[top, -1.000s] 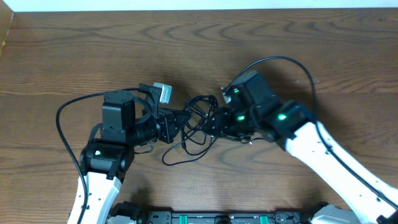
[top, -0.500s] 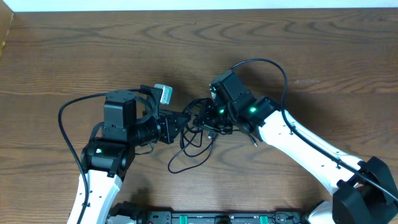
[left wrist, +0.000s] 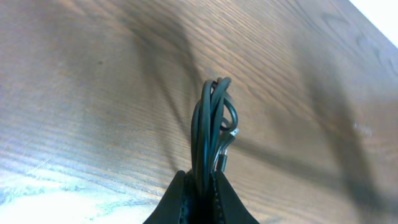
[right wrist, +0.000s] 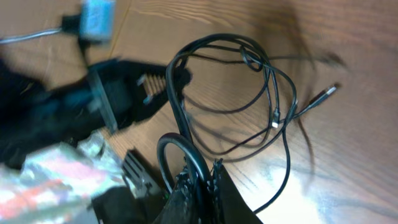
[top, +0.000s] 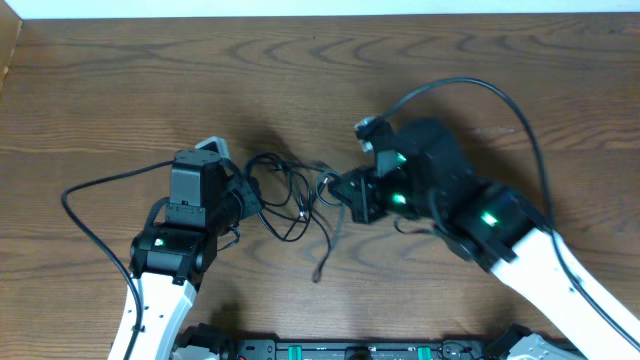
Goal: Untangle cables
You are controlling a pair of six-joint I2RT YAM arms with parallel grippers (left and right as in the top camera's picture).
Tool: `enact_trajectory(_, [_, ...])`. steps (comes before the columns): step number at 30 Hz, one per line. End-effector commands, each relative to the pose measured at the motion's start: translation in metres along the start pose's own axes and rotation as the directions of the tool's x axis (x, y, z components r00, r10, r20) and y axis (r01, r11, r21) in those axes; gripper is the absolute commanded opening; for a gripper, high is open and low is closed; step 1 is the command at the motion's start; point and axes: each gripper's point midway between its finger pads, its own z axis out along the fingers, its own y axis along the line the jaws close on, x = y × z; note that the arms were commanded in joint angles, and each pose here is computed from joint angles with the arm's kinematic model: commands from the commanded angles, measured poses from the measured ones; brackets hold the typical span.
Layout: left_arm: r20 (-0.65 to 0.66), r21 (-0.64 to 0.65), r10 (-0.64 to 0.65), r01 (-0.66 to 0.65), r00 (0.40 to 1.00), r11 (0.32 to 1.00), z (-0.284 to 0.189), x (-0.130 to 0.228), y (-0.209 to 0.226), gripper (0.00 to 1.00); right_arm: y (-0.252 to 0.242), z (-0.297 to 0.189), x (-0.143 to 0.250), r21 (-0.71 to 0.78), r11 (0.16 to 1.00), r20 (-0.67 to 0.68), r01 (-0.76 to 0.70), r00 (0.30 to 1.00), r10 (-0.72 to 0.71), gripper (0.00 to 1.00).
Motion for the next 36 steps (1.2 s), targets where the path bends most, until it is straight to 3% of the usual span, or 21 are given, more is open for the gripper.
enact_trajectory(1, [0.057, -0.047, -0.108, 0.110, 0.993, 0.993, -0.002, -0.010, 0.009, 0.08, -0.006, -0.007, 0.008, 0.040, 0.992, -0.021, 0.123, 0.992, -0.122, 0.01])
enact_trajectory(5, [0.057, -0.048, -0.112, 0.115, 0.992, 0.992, -0.002, -0.010, 0.009, 0.08, -0.058, -0.016, 0.021, 0.313, 0.950, -0.039, 0.017, 0.999, -0.005, 0.01])
enact_trajectory(6, [0.058, -0.047, -0.133, 0.136, 0.989, 0.990, -0.002, -0.010, 0.009, 0.08, -0.091, -0.031, 0.026, 0.489, 0.868, 0.010, -0.081, 0.996, 0.087, 0.01])
enact_trajectory(7, [0.059, -0.047, -0.142, 0.144, 0.988, 0.988, -0.002, -0.010, 0.009, 0.08, -0.124, -0.054, 0.033, 0.655, 0.735, 0.089, -0.174, 0.984, 0.154, 0.01])
enact_trajectory(9, [0.061, -0.056, -0.141, 0.145, 0.988, 0.988, -0.002, -0.010, 0.011, 0.08, -0.159, -0.096, 0.044, 0.812, 0.501, 0.233, -0.300, 0.953, 0.194, 0.01])
enact_trajectory(12, [0.071, -0.097, -0.141, 0.148, 0.987, 0.984, -0.002, -0.009, 0.019, 0.08, -0.188, -0.157, 0.061, 0.860, 0.187, 0.444, -0.475, 0.877, 0.185, 0.01])
enact_trajectory(14, [0.074, -0.115, -0.140, 0.148, 0.987, 0.982, -0.003, -0.009, 0.023, 0.08, -0.196, -0.177, 0.068, 0.840, 0.087, 0.516, -0.536, 0.837, 0.184, 0.01])
enact_trajectory(20, [0.073, -0.113, -0.141, 0.148, 0.987, 0.982, -0.003, -0.009, 0.022, 0.08, -0.203, -0.176, 0.068, 0.815, 0.076, 0.546, -0.575, 0.805, 0.231, 0.01])
enact_trajectory(23, [0.041, -0.079, -0.139, 0.142, 0.989, 0.987, -0.002, -0.004, 0.016, 0.08, -0.202, -0.165, 0.062, 0.786, 0.113, 0.568, -0.608, 0.782, 0.257, 0.15])
enact_trajectory(27, [-0.036, 0.097, 0.057, -0.054, 0.998, 0.994, -0.002, 0.005, -0.017, 0.08, -0.201, -0.154, 0.058, 0.772, 0.151, 0.566, -0.617, 0.776, 0.277, 0.39])
enact_trajectory(28, [-0.051, 0.164, 0.125, -0.115, 0.991, 0.980, -0.004, 0.009, -0.029, 0.08, -0.201, -0.153, 0.056, 0.769, 0.155, 0.570, -0.621, 0.774, 0.276, 0.48])
enact_trajectory(32, [-0.045, 0.415, 0.339, -0.292, 0.940, 0.862, -0.017, 0.024, -0.069, 0.08, -0.196, -0.138, 0.053, 0.735, 0.209, 0.568, -0.646, 0.754, 0.330, 0.63])
enact_trajectory(33, [-0.029, 0.481, 0.389, -0.329, 0.921, 0.813, -0.023, 0.029, -0.080, 0.08, -0.192, -0.128, 0.050, 0.732, 0.258, 0.537, -0.631, 0.767, 0.351, 0.65])
enact_trajectory(36, [-0.004, 0.553, 0.438, -0.363, 0.899, 0.750, -0.031, 0.033, -0.091, 0.08, -0.180, -0.104, 0.038, 0.726, 0.412, 0.425, -0.551, 0.830, 0.361, 0.68])
